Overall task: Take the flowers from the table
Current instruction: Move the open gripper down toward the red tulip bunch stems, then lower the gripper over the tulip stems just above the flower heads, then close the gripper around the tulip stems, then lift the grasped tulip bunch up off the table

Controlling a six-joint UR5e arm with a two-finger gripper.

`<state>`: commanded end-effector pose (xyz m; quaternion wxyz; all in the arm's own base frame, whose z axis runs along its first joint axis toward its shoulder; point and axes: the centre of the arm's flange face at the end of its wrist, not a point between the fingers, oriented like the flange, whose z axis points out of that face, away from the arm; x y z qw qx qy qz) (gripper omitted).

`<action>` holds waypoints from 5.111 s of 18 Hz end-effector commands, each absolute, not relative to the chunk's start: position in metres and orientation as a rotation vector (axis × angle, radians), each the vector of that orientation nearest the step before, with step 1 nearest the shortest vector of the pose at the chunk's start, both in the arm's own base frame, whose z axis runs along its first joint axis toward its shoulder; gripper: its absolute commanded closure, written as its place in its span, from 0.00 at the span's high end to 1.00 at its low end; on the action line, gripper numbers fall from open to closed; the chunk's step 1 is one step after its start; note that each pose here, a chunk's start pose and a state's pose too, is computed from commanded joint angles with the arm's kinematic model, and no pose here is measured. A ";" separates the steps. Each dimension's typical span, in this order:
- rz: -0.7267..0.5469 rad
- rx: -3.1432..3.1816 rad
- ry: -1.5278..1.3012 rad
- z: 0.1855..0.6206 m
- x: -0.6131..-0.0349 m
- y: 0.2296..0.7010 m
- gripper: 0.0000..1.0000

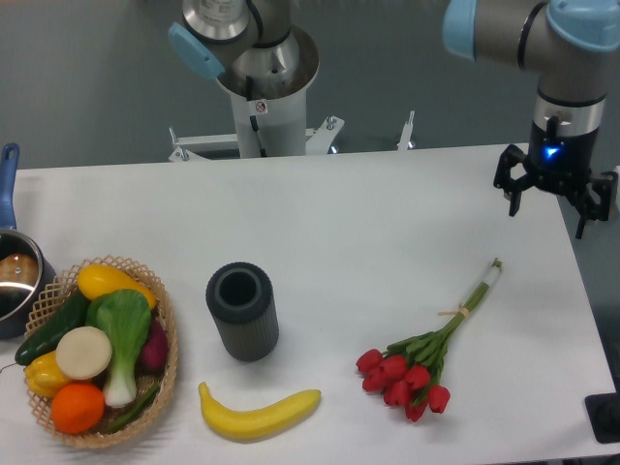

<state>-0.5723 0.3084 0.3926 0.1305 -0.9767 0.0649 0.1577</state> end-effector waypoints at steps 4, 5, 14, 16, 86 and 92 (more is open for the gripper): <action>0.424 -2.835 0.167 0.369 -0.573 0.329 1.00; 0.420 -2.835 0.169 0.363 -0.573 0.332 1.00; 0.292 -2.859 0.255 0.296 -0.570 0.364 1.00; 0.262 -2.865 0.264 0.280 -0.570 0.370 1.00; 0.327 -2.809 0.074 0.338 -0.540 0.405 0.19; 0.314 -2.662 0.018 0.382 -0.534 0.401 0.19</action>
